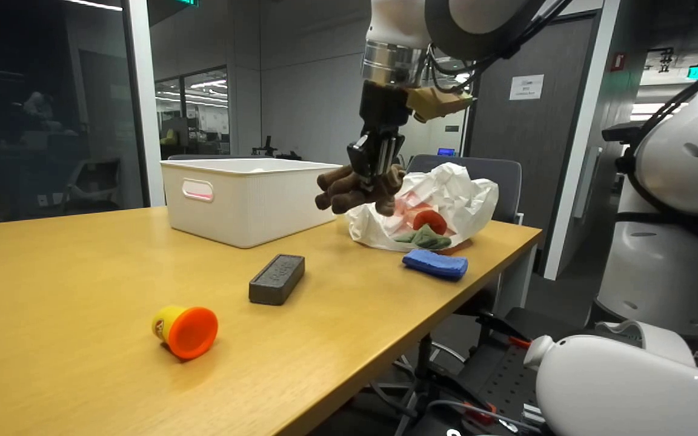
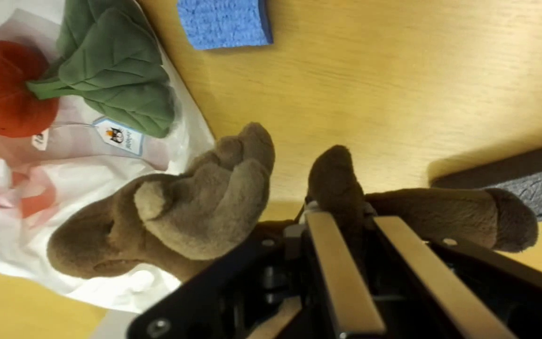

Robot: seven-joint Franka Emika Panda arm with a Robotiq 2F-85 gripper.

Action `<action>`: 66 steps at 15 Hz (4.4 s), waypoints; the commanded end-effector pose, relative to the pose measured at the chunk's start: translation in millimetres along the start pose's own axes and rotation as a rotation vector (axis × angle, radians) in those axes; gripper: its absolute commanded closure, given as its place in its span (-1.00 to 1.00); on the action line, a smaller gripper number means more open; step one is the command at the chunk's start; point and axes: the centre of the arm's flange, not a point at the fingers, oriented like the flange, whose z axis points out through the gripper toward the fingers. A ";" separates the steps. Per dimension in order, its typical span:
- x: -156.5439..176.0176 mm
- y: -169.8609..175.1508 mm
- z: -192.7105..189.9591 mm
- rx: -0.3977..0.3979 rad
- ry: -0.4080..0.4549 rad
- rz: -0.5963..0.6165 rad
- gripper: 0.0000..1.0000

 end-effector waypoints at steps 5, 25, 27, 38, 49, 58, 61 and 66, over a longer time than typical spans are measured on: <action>-17.1 58.1 17.0 0.036 -0.020 0.279 0.93; -18.1 184.9 121.2 0.236 -0.014 1.086 0.93; -14.8 183.1 119.0 0.139 0.032 1.108 0.93; -1.3 134.2 121.2 -0.007 0.014 1.031 -0.59; 10.0 91.6 83.5 0.187 0.041 0.838 -1.00; -16.7 -37.9 10.0 0.279 -0.164 0.329 -1.00; -5.6 -66.2 14.4 0.382 -0.183 0.245 -1.00; 21.0 -87.9 36.0 0.442 -0.216 0.280 -1.00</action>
